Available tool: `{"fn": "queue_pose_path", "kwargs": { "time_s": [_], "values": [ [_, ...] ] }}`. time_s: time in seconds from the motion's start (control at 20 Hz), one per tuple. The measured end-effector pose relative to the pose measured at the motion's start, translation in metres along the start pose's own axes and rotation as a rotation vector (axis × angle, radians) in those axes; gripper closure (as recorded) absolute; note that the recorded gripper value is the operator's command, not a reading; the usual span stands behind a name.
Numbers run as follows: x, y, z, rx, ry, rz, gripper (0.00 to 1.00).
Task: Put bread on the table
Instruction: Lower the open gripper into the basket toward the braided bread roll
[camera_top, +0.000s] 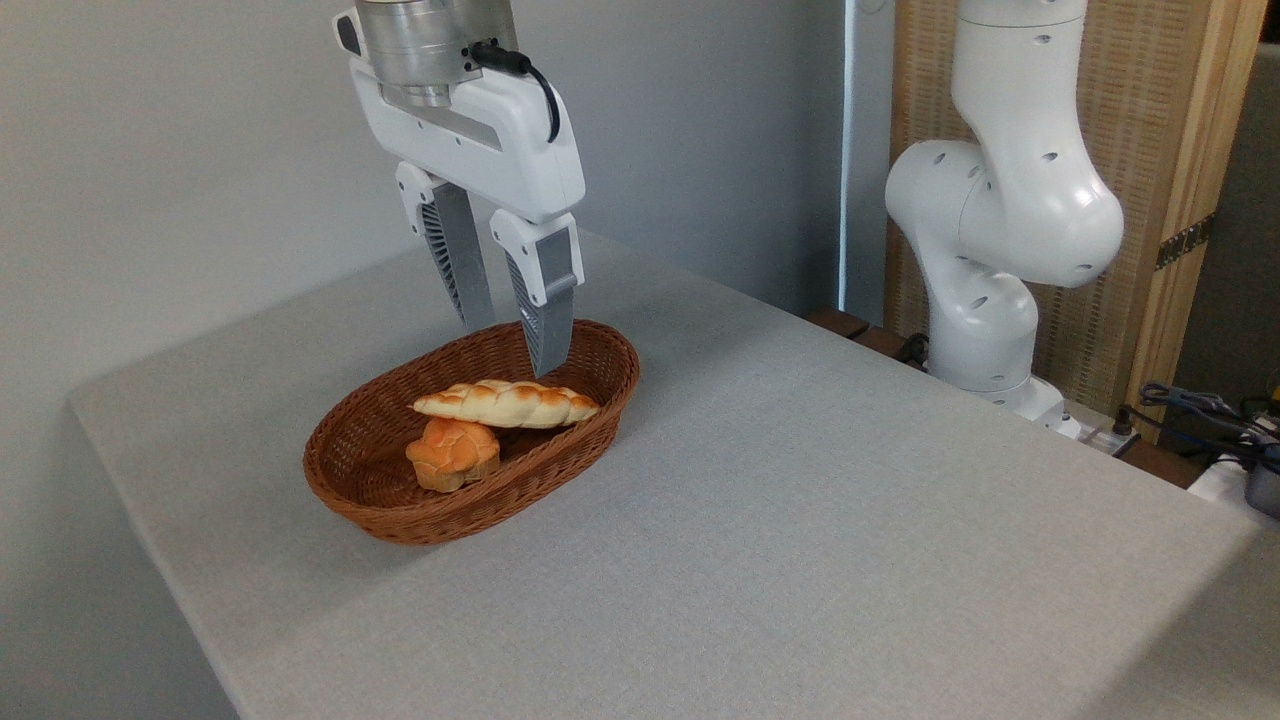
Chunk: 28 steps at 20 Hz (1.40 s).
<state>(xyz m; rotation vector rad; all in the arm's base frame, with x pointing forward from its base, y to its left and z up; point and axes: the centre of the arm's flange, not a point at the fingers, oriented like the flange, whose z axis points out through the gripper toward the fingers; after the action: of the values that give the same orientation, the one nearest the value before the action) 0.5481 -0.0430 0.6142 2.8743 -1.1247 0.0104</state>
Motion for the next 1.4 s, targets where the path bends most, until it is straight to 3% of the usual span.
{"fn": "queue_pose_path", "kwargs": {
  "time_s": [0.7,1.1,1.4],
  "values": [
    [0.000,0.002,0.005,-0.008,-0.010,0.005,0.00],
    [0.024,0.079,0.075,0.035,0.033,0.141,0.00],
    [0.042,0.126,0.132,0.041,0.016,0.321,0.00]
  ]
}}
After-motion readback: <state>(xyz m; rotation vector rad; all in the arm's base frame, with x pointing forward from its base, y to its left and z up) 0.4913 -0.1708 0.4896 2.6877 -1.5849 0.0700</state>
